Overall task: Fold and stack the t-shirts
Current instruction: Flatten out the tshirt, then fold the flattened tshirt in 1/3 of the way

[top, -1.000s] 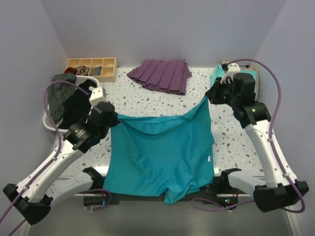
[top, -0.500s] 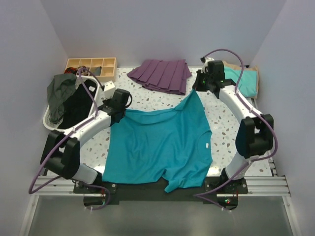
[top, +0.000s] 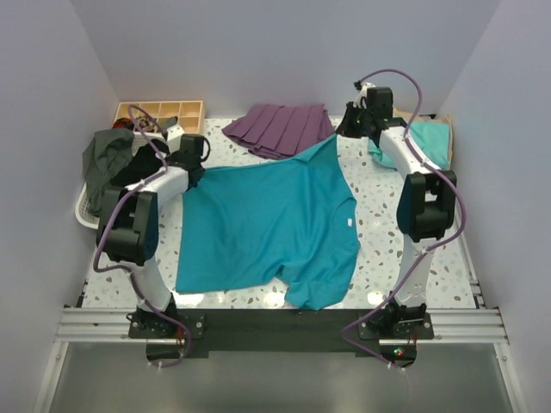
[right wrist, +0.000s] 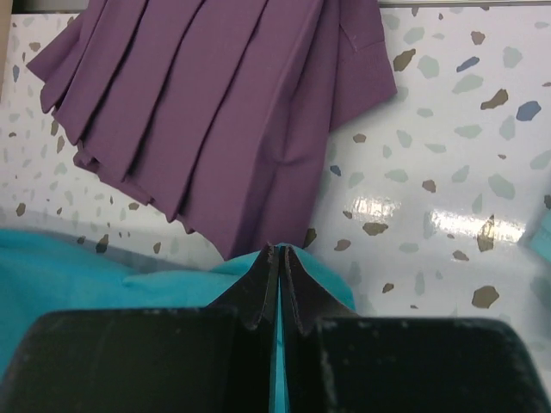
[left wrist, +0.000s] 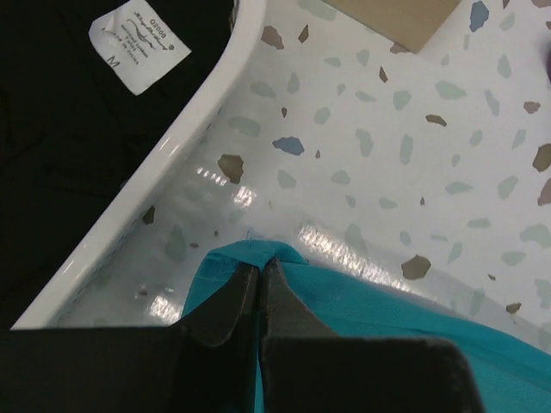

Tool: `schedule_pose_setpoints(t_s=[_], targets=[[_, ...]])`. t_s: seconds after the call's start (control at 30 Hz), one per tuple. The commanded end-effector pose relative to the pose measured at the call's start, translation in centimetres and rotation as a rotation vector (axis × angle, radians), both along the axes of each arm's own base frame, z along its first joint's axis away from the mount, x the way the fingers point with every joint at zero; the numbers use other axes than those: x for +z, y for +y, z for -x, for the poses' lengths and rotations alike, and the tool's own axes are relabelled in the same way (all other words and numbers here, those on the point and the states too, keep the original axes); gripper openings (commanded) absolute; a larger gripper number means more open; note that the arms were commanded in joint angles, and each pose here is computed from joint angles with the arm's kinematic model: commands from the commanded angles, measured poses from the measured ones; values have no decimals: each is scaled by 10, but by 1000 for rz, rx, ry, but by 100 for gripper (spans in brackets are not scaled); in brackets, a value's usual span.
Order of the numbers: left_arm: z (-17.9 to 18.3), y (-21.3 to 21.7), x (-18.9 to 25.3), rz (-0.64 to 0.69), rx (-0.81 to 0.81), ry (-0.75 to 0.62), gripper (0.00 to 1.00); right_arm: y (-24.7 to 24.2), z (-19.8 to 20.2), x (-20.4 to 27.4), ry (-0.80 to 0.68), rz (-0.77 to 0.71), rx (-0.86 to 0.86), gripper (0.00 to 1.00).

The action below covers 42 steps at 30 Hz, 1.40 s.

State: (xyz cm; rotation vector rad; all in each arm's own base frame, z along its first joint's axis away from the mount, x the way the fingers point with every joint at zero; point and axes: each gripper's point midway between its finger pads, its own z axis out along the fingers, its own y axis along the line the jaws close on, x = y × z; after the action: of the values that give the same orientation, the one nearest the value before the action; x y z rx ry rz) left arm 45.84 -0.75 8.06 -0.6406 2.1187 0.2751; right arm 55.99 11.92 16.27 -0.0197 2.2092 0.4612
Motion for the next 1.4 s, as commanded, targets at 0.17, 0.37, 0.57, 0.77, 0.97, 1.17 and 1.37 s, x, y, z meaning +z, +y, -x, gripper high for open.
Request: schedule_pose_setpoints(t_s=[0.17,0.37,0.57,0.77,0.97,1.17,1.37], targets=[[-48,-20,-7,86,-127,-23,0,25,-15,21,-30,-112,109,0],[-29,-24,18,135,-142,-67,0,31,28,19,24,-173,142,0],[7,-22,34,167,-123,-64,0,29,81,8,94,-184,155,0],[39,-15,29,149,-106,-17,0,21,122,20,88,-161,144,0],[63,-11,13,141,-93,58,0,14,156,7,148,-147,123,0],[83,-8,1,134,-75,119,0,13,186,-26,256,-142,114,0],[98,0,-17,105,-49,184,0,2,203,-56,338,-88,46,0]])
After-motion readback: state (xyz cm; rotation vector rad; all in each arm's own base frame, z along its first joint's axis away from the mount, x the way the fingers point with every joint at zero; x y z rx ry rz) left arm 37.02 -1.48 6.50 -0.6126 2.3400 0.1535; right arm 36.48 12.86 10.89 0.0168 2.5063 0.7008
